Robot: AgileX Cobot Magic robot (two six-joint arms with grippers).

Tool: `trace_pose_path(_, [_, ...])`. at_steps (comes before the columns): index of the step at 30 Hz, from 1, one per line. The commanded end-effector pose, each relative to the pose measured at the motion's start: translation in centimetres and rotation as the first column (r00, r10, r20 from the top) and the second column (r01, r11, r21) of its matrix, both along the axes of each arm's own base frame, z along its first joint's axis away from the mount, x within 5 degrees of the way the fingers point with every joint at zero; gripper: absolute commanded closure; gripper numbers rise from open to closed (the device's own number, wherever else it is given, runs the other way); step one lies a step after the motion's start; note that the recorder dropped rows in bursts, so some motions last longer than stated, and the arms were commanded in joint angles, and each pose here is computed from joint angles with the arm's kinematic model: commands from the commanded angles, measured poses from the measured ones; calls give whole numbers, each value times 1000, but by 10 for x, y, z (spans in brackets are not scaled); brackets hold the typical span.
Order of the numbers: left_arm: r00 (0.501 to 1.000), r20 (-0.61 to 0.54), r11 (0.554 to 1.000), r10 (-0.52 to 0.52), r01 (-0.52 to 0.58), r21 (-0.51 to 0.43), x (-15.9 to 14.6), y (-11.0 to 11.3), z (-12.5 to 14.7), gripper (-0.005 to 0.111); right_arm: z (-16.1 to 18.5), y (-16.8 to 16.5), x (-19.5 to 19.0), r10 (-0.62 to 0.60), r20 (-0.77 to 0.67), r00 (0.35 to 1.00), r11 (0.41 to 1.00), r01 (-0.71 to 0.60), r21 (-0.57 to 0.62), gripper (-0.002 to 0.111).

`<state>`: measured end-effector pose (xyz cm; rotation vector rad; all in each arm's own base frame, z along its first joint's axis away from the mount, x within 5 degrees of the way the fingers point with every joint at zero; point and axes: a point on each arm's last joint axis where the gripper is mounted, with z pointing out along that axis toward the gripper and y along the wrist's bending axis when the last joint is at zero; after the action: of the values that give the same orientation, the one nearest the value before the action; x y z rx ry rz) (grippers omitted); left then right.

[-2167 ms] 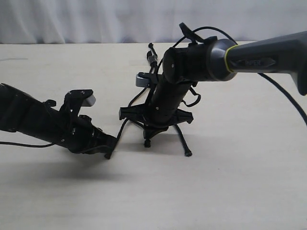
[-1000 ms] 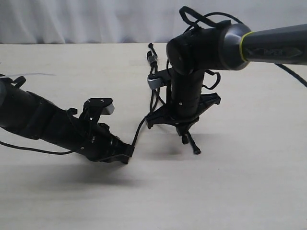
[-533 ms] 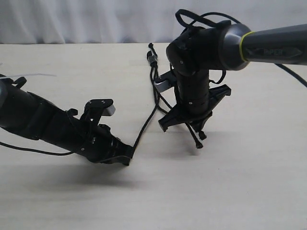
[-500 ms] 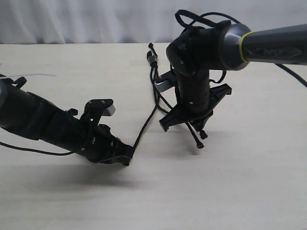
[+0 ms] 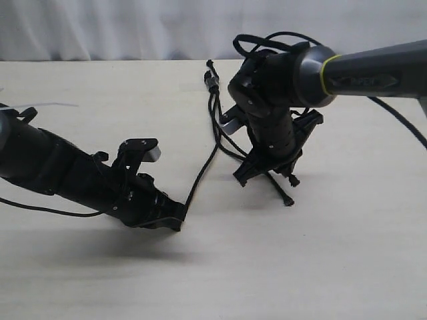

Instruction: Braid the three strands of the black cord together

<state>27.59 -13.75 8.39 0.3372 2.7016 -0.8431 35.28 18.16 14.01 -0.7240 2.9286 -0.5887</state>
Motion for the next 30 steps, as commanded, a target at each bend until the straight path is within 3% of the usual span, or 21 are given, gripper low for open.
trace_pose_path(1, [1000, -14, 999, -28, 28, 22, -4, -1, -6, 107, -20, -2, 3, 17, -20, 1000, 1000, -17, -23, 104])
trace_pose_path(9, [999, -18, 999, -33, 34, 11, -5, -2, -6, 107, -36, -1, 1, -3, -72, 997, 1000, 1, -23, 104])
trace_pose_path(22, [999, -19, 999, -35, 35, 8, -5, -2, -5, 107, -42, 27, -13, -47, -203, 978, 957, 102, 273, 104])
trace_pose_path(30, [999, -19, 999, -35, 35, 8, -5, -2, -5, 107, -41, 45, -19, -31, -275, 961, 883, 155, 442, 104])
